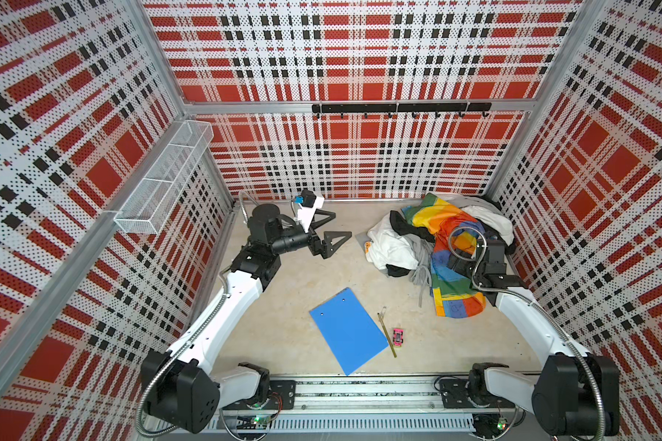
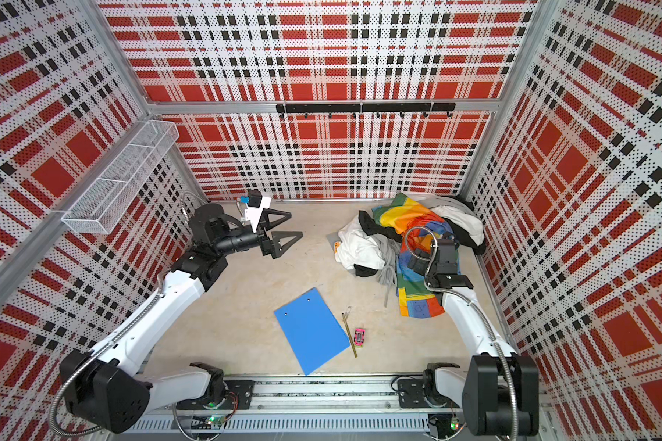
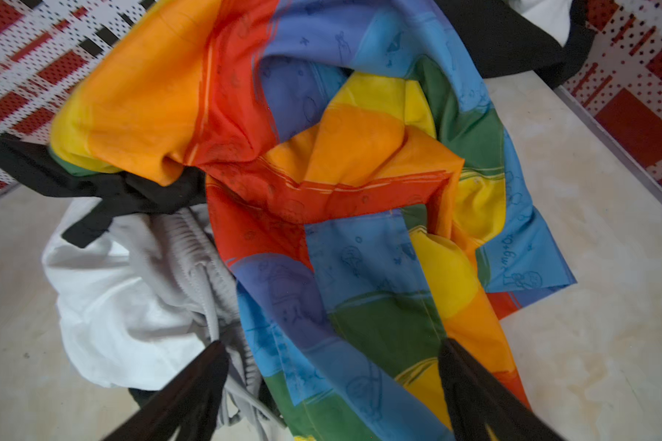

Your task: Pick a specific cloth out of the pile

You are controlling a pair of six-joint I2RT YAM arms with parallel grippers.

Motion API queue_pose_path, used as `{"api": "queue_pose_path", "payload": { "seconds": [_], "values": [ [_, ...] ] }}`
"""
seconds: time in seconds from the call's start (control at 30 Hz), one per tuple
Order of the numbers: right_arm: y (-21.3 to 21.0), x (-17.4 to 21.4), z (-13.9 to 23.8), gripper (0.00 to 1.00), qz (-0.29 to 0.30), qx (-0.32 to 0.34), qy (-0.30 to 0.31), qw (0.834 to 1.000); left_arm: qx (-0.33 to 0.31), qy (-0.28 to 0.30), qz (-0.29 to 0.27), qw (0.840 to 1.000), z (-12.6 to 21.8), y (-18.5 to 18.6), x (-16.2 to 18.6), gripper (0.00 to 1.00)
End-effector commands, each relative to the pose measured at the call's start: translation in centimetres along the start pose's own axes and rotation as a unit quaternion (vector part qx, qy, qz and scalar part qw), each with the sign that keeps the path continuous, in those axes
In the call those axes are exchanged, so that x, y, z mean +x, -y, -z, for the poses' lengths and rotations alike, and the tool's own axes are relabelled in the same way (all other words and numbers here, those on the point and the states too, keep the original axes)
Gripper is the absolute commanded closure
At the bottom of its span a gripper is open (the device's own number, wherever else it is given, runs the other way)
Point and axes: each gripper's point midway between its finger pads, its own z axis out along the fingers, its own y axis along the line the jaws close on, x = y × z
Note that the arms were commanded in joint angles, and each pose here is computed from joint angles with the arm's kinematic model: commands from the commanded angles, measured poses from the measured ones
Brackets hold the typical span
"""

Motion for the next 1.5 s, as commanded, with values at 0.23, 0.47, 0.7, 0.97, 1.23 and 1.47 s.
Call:
{"api": "queue_pose_path", "payload": {
  "seconds": [0.23, 0.47, 0.7, 0.97, 1.23, 1.47],
  "values": [
    [-0.7, 1.9, -3.5, 0.0, 0.044, 0.003, -0.076, 0.996, 0.017, 0.011, -0.026, 0.999, -0.3, 1.3, -1.1, 0.01],
    [-0.2, 3.0, -4.4, 0.29, 0.067, 0.055, -0.079, 0.993, 0.002, 0.017, -0.04, 0.999, 0.0, 1.3, -1.2, 0.01],
    [-0.1, 1.2, -3.0, 0.89, 0.062, 0.057, -0.042, 0.996, 0.004, 0.016, -0.041, 0.999, 0.0, 1.3, -1.2, 0.01],
    [-1.0, -1.2, -1.2, 1.0, 0.058, 0.041, -0.003, 0.997, 0.004, 0.015, -0.04, 0.999, -0.1, 1.3, -1.0, 0.01],
    [-2.6, -5.5, 2.4, 1.0, 0.047, 0.01, 0.066, 0.997, 0.002, 0.014, -0.039, 0.999, -0.2, 1.2, -0.9, 0.01],
    [-4.2, -10.1, 6.4, 1.0, 0.036, -0.012, 0.131, 0.991, 0.0, 0.012, -0.039, 0.999, -0.5, 1.3, -0.7, 0.01]
  ]
}}
